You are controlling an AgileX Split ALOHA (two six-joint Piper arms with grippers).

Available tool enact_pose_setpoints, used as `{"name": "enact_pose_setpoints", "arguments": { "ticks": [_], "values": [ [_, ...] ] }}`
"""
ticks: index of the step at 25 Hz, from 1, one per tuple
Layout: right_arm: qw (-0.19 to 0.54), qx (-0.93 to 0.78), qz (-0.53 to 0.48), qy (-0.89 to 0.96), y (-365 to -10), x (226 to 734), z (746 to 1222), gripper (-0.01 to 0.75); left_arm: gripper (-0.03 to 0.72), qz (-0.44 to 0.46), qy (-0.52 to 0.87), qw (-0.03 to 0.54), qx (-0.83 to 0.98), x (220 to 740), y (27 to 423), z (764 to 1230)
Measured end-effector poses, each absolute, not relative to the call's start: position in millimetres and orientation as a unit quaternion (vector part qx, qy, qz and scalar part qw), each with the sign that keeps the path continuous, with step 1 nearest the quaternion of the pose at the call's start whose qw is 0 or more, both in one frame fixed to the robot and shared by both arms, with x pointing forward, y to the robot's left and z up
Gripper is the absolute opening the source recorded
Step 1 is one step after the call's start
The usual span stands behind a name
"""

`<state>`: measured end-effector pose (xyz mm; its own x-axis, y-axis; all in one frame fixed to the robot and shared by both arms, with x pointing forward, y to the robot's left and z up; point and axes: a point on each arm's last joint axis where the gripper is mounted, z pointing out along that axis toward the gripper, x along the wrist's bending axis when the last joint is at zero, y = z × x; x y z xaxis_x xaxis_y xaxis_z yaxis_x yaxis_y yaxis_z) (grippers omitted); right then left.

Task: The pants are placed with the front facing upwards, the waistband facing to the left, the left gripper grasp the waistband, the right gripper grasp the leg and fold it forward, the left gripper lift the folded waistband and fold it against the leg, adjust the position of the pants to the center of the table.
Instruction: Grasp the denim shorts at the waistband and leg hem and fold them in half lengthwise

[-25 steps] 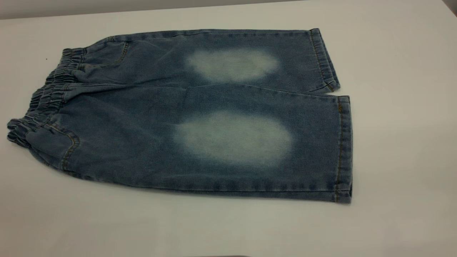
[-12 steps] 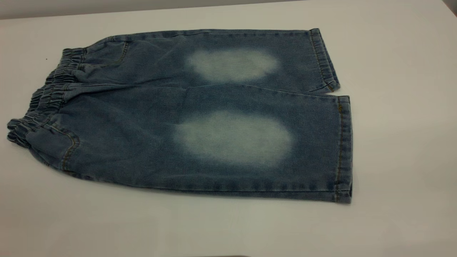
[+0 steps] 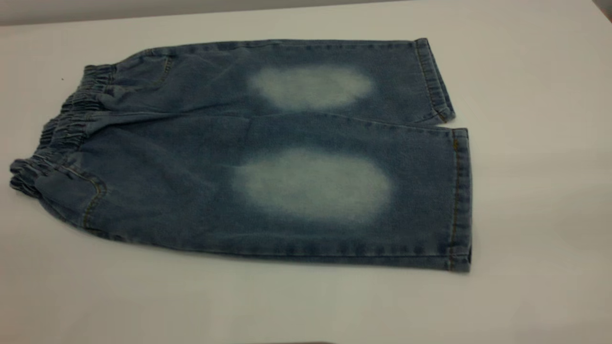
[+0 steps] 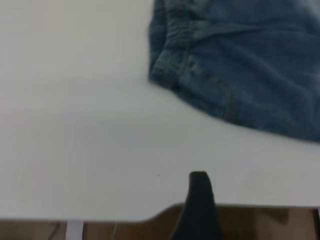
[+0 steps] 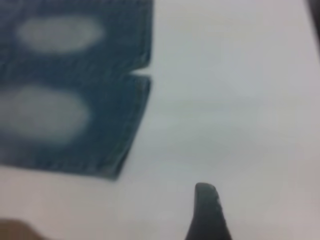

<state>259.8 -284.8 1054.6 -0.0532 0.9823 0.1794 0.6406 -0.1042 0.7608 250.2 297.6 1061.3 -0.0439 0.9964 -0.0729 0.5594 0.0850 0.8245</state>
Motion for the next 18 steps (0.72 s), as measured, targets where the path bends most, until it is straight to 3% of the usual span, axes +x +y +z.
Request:
{"name": "enact_pose_setpoints", "arguments": {
  "ticks": [9,18],
  "values": [
    [0.088,0.653,0.349,0.666,-267,339,1046,0.443,0.537,0.226,0.739,0.259,0.579,351,307,1071],
    [-0.018,0.698,0.306,0.648,-260,400,1006,0.444,0.537,0.157,0.765,0.177,0.599,446,313,1014]
  ]
}}
